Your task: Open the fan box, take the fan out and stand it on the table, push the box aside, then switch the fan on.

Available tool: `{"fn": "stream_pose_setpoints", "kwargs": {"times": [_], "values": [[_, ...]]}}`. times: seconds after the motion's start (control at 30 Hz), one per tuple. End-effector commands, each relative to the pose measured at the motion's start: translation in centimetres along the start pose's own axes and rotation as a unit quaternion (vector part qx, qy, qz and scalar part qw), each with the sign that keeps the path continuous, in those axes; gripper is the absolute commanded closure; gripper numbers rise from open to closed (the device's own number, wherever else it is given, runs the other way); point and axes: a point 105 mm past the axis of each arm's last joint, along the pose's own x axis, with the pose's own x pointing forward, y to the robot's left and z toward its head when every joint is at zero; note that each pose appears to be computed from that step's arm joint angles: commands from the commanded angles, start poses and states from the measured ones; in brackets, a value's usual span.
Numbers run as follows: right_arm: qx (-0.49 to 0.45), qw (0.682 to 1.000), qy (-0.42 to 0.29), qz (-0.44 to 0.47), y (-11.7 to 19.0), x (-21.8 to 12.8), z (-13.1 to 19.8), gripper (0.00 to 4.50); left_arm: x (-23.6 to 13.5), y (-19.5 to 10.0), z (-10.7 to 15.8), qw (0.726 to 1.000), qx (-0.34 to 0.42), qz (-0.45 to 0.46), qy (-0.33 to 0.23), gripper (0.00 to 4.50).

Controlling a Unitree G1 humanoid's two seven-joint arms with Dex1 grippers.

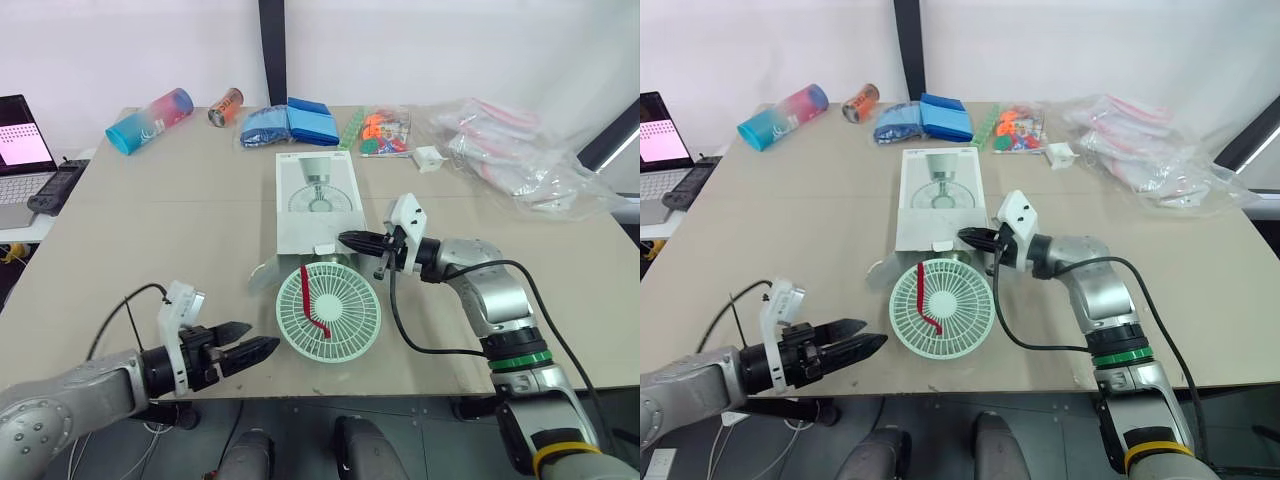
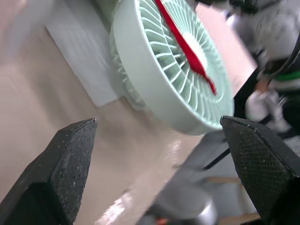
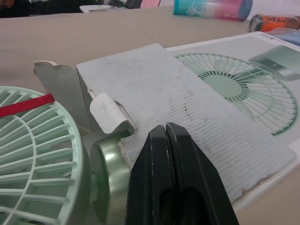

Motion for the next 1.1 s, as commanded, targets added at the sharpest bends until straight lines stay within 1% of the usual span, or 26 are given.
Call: {"fn": "stream_pose_setpoints", "kwargs": {"times": [0.03, 0.13, 0.2, 0.23, 0.27, 0.3, 0.33, 0.37, 0.4, 0.47, 0.5, 0.57, 0.77, 0.83, 0.97, 1.1], "values": [[-0.01, 0.999, -0.038, 0.014, 0.1, -1.0, 2.0, 4.5, -0.7, -0.4, 1.3, 0.992, 0.122, -0.016, -0.011, 0.02], [-0.006, 0.999, -0.047, 0.018, 0.0, -1.9, 2.2, 4.5, -0.8, -0.1, 2.5, 0.978, 0.208, -0.016, -0.03, 0.02], [-0.003, 0.998, -0.054, 0.023, 0.1, -3.0, 2.3, 4.0, -0.7, -0.1, 2.8, 0.967, 0.251, -0.02, -0.042, 0.0], [-0.005, 0.998, -0.057, 0.028, 0.2, -3.7, 2.3, 3.7, -0.7, -0.1, 3.0, 0.963, 0.265, -0.023, -0.047, 0.0], [-0.007, 0.998, -0.057, 0.032, 0.3, -4.2, 2.3, 3.18, -0.6, -0.2, 3.0, 0.959, 0.277, -0.027, -0.049, 0.0], [-0.008, 0.998, -0.058, 0.038, 0.5, -4.8, 2.2, 2.85, -0.5, -0.2, 2.9, 0.954, 0.294, -0.031, -0.048, 0.0], [-0.008, 0.997, -0.058, 0.041, 0.6, -5.2, 2.2, 2.37, -0.4, -0.3, 2.8, 0.95, 0.306, -0.034, -0.047, 0.0], [-0.006, 0.997, -0.06, 0.045, 0.8, -5.8, 2.2, 2.09, -0.3, -0.2, 2.6, 0.946, 0.319, -0.036, -0.043, 0.0], [-0.005, 0.997, -0.059, 0.048, 1.0, -6.6, 2.0, 1.64, -0.2, 0.0, 2.5, 0.941, 0.334, -0.035, -0.041, 0.0], [-0.007, 0.997, -0.039, 0.07, 2.1, -8.9, 0.8, 0.98, 0.0, 0.6, 2.3, 0.922, 0.385, -0.032, -0.032, 0.0], [-0.008, 0.997, -0.032, 0.076, 2.4, -9.7, 0.3, 0.8, 0.2, 0.8, 2.3, 0.914, 0.404, -0.031, -0.031, 0.0], [0.0, 0.996, -0.022, 0.085, 2.9, -10.9, -0.3, 0.07, 0.4, 1.3, 2.5, 0.9, 0.433, -0.03, -0.032, 0.0], [0.014, 0.996, 0.0, 0.086, 3.3, -13.0, -1.4, 0.07, 1.1, 2.5, 2.8, 0.868, 0.494, -0.041, -0.031, 0.0], [0.02, 0.997, 0.004, 0.077, 3.2, -13.4, -1.8, 0.07, 1.4, 2.6, 3.1, 0.852, 0.521, -0.052, -0.032, 0.0], [0.025, 0.997, 0.01, 0.07, 3.3, -13.9, -2.3, 0.07, 2.0, 2.8, 3.4, 0.8, 0.596, -0.065, -0.031, 0.0], [0.027, 0.997, -0.002, 0.069, 3.5, -14.0, -1.9, 0.07, 2.5, 2.9, 3.8, 0.74, 0.668, -0.067, -0.043, 0.0]]}}
